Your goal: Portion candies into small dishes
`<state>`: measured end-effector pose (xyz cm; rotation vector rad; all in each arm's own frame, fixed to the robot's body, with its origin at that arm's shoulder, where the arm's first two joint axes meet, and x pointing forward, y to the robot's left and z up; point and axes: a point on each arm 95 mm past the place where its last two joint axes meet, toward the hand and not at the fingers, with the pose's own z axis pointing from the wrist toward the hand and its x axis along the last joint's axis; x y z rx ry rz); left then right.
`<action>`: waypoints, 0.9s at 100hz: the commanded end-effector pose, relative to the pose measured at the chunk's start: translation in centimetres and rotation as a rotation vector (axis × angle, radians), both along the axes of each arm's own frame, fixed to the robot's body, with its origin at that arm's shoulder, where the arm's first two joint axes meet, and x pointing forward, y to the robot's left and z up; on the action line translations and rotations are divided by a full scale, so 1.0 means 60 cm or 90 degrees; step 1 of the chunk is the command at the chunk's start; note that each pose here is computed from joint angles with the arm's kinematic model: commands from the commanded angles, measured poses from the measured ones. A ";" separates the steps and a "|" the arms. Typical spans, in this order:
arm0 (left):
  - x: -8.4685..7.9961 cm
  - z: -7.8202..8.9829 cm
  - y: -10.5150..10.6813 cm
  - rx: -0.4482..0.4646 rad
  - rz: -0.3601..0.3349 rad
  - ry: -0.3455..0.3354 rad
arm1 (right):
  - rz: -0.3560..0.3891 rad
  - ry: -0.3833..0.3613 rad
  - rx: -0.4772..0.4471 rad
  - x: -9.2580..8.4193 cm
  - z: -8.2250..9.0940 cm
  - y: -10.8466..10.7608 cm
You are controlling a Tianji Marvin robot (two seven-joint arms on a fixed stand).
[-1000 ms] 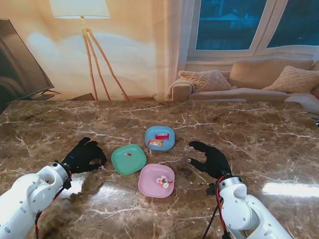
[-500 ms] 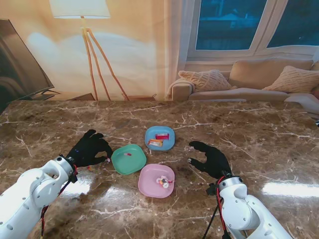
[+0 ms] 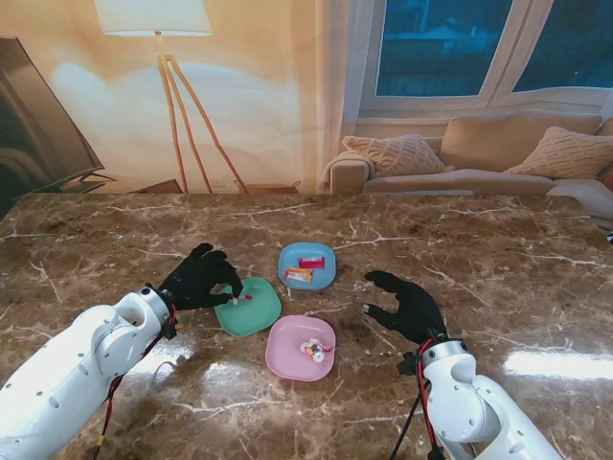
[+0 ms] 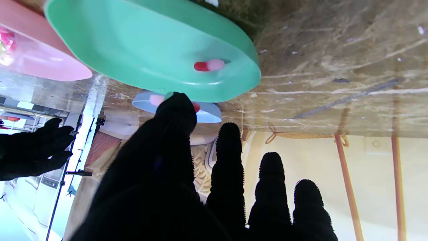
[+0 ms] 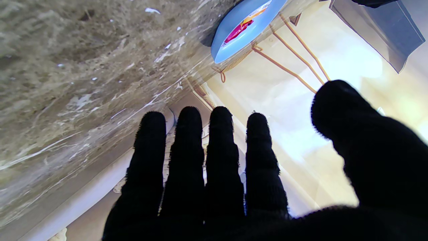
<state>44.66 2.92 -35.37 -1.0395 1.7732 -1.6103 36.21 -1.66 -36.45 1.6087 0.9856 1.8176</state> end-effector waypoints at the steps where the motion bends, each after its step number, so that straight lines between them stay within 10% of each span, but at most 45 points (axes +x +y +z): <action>1: 0.004 -0.008 -0.002 -0.005 0.006 0.009 | -0.002 0.015 0.002 -0.006 -0.011 -0.002; 46: -0.003 -0.002 0.011 0.012 -0.009 -0.005 | -0.001 0.016 0.001 -0.006 -0.010 -0.001; 90: -0.085 0.025 0.126 0.091 -0.014 -0.019 | 0.001 0.017 0.000 -0.005 -0.010 0.001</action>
